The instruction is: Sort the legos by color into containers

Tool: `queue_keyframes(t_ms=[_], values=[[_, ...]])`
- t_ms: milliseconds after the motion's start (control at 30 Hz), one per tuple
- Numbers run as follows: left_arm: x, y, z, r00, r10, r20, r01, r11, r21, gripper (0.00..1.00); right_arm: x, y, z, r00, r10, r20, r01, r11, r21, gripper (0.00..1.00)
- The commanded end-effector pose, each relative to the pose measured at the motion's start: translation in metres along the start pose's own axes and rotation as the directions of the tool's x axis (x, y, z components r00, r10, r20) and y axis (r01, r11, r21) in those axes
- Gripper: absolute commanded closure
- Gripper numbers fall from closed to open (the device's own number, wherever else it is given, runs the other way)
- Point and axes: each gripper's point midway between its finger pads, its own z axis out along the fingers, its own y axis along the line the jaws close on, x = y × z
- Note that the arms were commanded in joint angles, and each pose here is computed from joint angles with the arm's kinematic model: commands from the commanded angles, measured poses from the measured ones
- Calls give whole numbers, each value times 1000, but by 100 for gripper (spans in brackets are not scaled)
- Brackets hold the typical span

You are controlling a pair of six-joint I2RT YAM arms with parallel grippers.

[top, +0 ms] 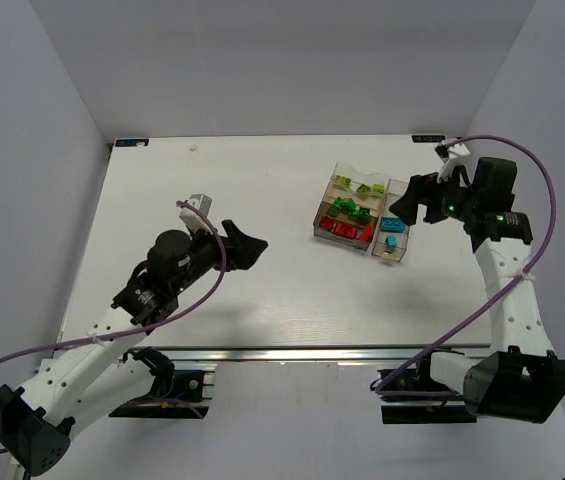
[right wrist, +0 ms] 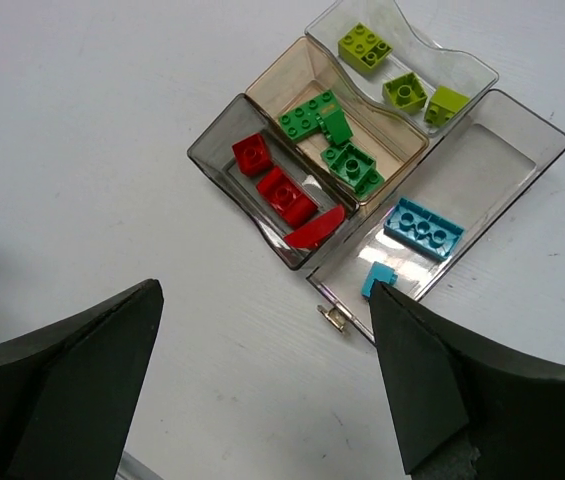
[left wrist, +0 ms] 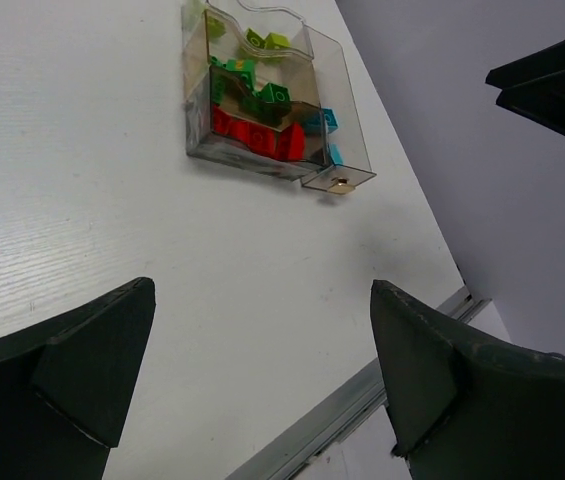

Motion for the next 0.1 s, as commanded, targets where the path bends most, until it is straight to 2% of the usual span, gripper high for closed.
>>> queue_keyframes(t_ms=[0,67], values=[[-13,-18,-4,999,27,28,-29,997,67,2,-4,-7,-2,998,-44,44,42,998,39,11],[-14,-18,-5,999,26,32,-28,997,68,2,-4,-5,-8,996,-63,57,60,997,51,11]])
